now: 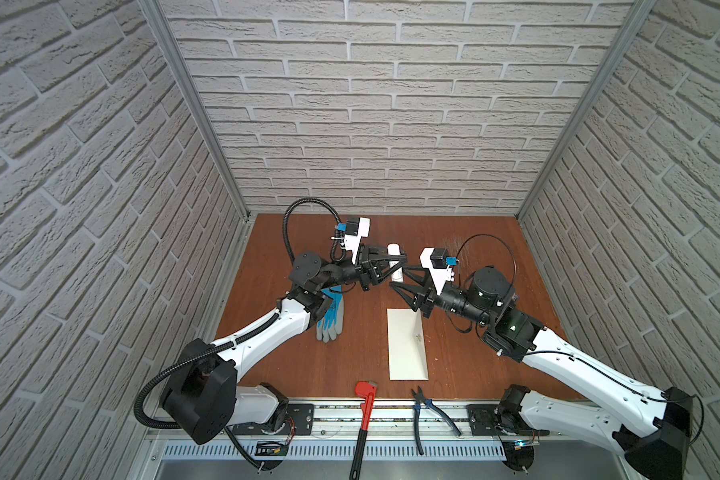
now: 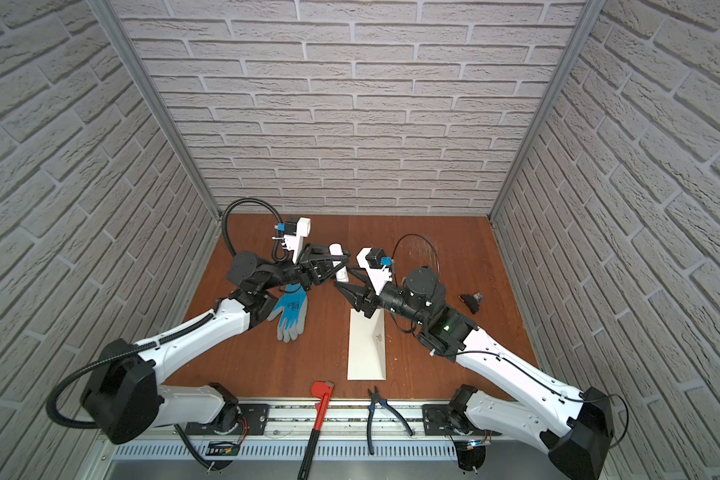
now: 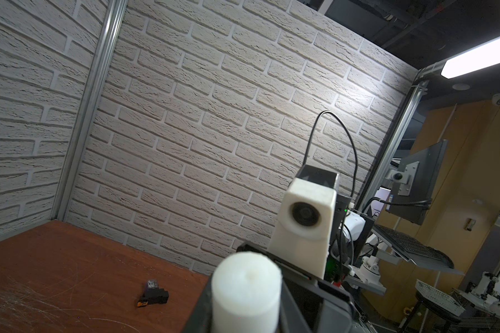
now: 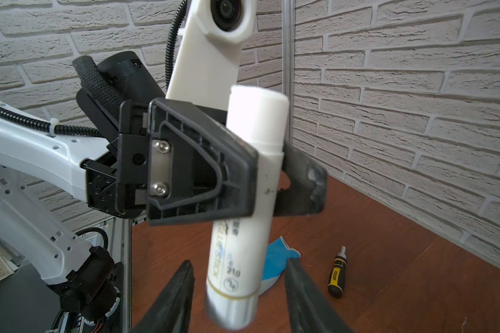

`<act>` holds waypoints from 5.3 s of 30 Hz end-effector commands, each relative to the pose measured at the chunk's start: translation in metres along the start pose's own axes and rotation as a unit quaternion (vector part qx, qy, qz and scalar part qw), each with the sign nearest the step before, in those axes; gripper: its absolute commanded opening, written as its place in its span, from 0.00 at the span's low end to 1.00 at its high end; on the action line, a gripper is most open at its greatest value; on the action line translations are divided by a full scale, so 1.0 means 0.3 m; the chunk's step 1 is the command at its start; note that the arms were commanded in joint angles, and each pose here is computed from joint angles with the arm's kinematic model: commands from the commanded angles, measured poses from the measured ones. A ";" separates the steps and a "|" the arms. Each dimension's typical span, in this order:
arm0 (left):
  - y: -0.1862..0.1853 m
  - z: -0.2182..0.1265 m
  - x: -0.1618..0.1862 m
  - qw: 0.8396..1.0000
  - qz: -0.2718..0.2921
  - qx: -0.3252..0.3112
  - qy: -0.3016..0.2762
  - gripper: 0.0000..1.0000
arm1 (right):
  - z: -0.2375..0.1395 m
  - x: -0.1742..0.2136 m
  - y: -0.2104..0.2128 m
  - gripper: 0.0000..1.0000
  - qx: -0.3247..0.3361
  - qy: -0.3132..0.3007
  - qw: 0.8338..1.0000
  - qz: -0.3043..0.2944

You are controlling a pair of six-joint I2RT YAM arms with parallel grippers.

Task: Place the letter into the envelope and seal it

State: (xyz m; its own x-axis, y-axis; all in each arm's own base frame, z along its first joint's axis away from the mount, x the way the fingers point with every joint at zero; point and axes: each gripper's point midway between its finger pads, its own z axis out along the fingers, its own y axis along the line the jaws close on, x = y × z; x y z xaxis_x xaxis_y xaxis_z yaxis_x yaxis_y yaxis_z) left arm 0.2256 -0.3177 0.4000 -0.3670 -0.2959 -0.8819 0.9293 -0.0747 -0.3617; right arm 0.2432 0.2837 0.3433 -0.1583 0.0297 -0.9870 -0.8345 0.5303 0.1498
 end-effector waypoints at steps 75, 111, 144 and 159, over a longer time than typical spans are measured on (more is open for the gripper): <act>0.055 -0.062 -0.129 0.997 0.028 -0.030 -0.067 0.00 | -0.035 -0.036 0.030 0.55 0.042 -0.013 0.998 -0.050; 0.027 0.005 -0.062 0.998 -0.005 0.037 -0.054 0.00 | 0.056 -0.090 0.002 0.09 -0.018 -0.047 0.999 0.018; 0.267 0.025 0.002 0.953 0.059 -0.277 -0.110 0.00 | 0.107 -0.093 -0.007 0.12 0.329 -0.045 0.933 -0.136; 0.202 -0.065 -0.108 0.970 0.058 -0.216 -0.095 0.00 | -0.001 -0.035 -0.005 0.61 0.249 0.001 0.958 -0.144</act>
State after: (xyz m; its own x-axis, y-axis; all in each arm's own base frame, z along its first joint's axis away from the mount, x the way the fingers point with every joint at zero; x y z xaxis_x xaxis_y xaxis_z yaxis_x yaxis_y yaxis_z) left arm 0.3133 -0.3007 0.3772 -0.2317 -0.4474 -0.8638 0.7810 0.4438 -0.4394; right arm 0.2550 0.2852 0.3472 0.0360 -0.2229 -0.9742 -0.4055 0.8877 -0.2180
